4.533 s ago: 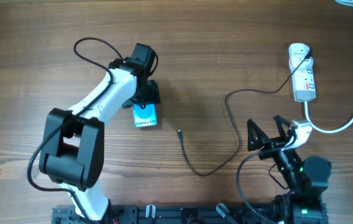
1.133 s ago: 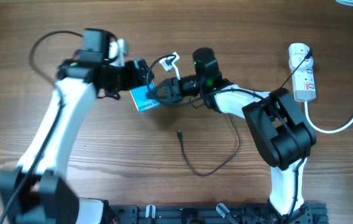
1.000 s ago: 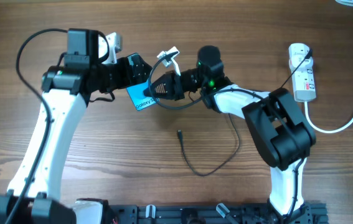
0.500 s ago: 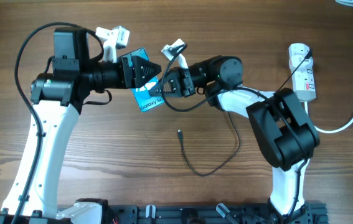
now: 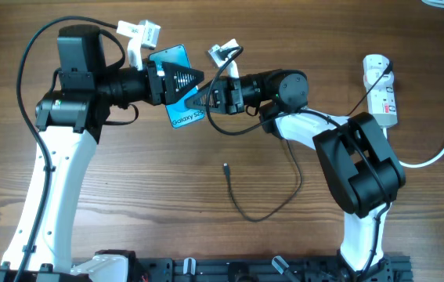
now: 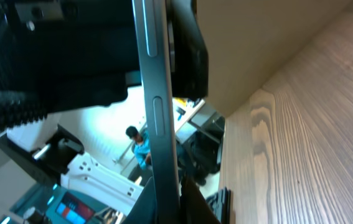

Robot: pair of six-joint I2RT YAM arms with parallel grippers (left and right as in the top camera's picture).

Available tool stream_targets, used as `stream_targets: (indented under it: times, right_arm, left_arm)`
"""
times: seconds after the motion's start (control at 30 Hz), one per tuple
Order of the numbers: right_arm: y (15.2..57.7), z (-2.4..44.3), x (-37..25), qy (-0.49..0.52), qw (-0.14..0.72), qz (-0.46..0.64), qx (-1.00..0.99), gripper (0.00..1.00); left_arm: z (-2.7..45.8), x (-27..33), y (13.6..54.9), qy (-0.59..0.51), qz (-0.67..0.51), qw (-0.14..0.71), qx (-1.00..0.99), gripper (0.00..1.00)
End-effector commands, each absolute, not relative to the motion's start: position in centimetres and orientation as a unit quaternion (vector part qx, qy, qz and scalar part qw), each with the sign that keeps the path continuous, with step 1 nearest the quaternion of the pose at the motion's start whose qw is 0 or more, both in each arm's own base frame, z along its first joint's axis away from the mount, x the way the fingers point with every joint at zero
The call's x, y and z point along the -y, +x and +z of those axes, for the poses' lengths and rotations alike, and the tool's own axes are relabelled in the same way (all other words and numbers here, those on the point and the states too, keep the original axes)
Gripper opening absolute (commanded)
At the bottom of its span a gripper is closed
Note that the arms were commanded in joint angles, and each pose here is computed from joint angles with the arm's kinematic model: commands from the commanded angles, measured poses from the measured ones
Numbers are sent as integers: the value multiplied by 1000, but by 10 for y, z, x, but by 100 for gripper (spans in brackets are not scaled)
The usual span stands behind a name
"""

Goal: Plug charger to phone and switch on socket

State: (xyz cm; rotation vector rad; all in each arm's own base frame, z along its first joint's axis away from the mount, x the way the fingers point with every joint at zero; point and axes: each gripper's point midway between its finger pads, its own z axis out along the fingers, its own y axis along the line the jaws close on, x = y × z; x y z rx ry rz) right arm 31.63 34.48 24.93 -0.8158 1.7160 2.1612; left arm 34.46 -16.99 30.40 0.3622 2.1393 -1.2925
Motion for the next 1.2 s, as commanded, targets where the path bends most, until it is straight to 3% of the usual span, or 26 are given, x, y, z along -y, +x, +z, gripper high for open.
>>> stream_targets:
  times: [0.0,0.13,0.6,0.63,0.77,1.17]
  right_arm:
    - [354,270,-341,-168,178,785,-569,4]
    - [362,274,-338,-150,191,789,-564,4]
    - [370,251,-340,-134,155,771,-603,4]
    - [368,251,-342,-136,154,771,-603,4]
    - [363,251,-347,-145,148,771,-603,4]
    - [336,233,-365,-201,113,753,-616,4]
  left_arm:
    - [337,193,306,206,-557,283,-754,78]
    - [336,193,307,204,-553,284,-756,87]
    - [329,186,326,186,-509,318,-778,86]
    - [332,186,328,190,-509,325,-775,83]
    - [338,186,331,199,-506,342,-766,51]
    - [342,186,334,206,-505,354,-760,50]
